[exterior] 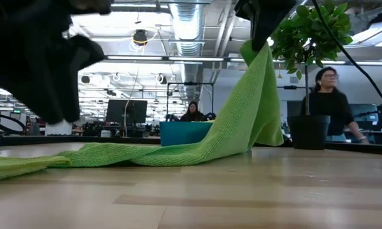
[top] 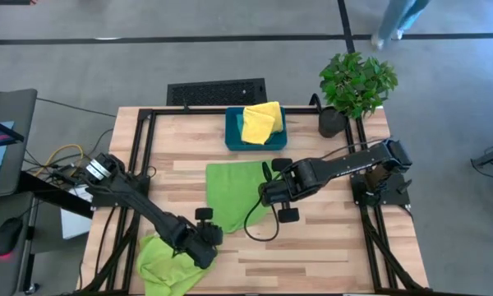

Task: Fold microfiber towels
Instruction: Fold the green microfiber cloth

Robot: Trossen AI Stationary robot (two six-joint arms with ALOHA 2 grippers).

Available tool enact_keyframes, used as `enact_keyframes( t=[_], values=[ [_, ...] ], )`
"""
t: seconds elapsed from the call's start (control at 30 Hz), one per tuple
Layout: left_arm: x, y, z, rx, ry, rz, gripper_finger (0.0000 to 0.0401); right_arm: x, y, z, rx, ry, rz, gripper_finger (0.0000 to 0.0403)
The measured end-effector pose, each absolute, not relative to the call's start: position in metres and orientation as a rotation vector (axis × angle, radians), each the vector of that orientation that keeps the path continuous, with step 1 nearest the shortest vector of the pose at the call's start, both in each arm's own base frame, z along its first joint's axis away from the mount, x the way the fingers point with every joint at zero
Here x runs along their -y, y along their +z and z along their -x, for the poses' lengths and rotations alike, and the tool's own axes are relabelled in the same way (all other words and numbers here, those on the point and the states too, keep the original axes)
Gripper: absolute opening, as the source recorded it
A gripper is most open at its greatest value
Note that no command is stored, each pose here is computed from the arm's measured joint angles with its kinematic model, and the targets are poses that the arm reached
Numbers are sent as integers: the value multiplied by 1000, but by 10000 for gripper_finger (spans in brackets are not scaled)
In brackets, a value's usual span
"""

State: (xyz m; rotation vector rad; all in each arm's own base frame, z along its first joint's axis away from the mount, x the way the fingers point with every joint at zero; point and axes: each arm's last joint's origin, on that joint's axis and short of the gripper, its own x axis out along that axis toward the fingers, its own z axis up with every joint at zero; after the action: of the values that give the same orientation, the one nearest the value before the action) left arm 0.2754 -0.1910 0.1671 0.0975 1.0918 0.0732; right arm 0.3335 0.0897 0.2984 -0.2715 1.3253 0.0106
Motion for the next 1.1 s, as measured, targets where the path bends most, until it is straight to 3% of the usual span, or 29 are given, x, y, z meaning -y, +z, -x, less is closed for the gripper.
enact_keyframes(
  t=[0.3,0.77,1.1],
  values=[
    [189,135,-283,-1156,131,-155,128,-89,298,-333,-1328,10,272,17],
    [184,150,-295,-1139,172,-135,128,-89,298,-333,-1326,10,271,18],
    [169,139,-302,-1196,238,-46,128,-89,298,-333,-1334,10,274,18]
  ],
)
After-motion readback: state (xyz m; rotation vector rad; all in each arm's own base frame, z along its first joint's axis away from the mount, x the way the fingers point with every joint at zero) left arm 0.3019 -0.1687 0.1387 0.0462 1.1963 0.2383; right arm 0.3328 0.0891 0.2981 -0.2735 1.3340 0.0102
